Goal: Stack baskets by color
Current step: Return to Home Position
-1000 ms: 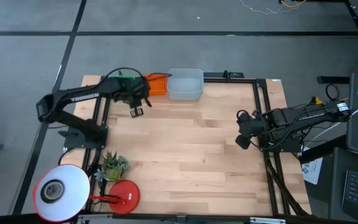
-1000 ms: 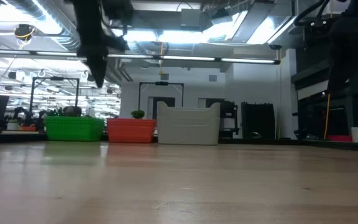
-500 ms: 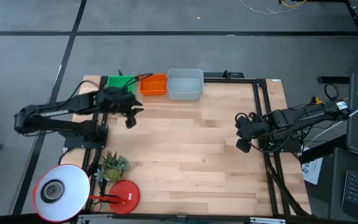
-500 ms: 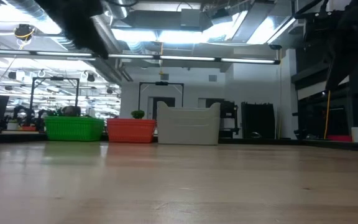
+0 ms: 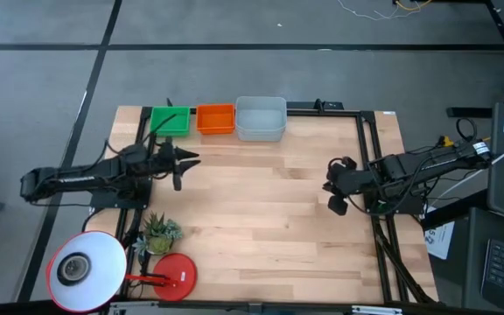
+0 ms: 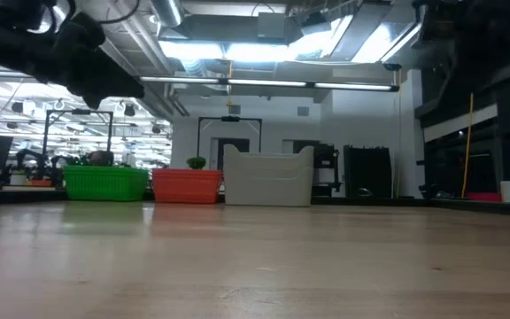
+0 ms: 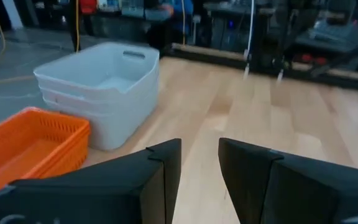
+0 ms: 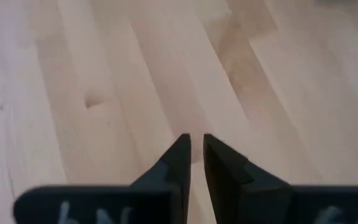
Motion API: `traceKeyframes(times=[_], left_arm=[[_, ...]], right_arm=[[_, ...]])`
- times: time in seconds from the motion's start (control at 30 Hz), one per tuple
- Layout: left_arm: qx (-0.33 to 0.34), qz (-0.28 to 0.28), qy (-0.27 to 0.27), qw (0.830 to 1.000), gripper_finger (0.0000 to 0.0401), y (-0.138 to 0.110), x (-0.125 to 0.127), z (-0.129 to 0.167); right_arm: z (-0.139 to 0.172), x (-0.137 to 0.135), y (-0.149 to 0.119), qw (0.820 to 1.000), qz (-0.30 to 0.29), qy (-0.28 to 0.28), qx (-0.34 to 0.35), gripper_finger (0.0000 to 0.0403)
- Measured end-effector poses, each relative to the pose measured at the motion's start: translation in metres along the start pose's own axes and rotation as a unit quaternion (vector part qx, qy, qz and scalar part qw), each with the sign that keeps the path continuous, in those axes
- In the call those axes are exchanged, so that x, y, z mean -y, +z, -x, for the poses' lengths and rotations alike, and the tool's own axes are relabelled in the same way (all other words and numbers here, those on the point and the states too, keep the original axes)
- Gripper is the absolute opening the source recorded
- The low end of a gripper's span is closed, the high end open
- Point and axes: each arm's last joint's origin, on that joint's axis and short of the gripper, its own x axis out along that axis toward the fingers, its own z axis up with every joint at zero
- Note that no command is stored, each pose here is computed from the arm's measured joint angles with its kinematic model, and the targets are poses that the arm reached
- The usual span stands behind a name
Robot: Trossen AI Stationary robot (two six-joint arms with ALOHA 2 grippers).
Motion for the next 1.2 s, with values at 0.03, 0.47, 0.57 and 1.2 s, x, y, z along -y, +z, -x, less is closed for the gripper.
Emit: traceKeyframes(times=[0.03, 0.47, 0.57, 1.2], left_arm=[[0.010, 0.003, -0.001, 1.000, 0.0100, -0.001, 0.000, 0.002], [0.006, -0.017, -0.037, 0.999, 0.0100, -0.009, 0.005, 0.019], [0.005, -0.028, -0.044, 0.999, 0.0100, -0.010, 0.006, 0.019], [0.011, -0.006, -0.007, 1.000, 0.0100, -0.044, 0.003, 0.011]], right_arm=[[0.000, -0.001, 0.002, 1.000, 0.012, 0.002, 0.011, 0.0044], [0.067, 0.019, 0.007, 0.953, 0.113, 0.081, 0.269, 0.0044], [0.069, 0.021, 0.002, 0.933, 0.145, 0.121, 0.306, 0.0044], [0.033, 0.038, -0.045, 0.901, 0.161, 0.163, 0.368, 0.0044]])
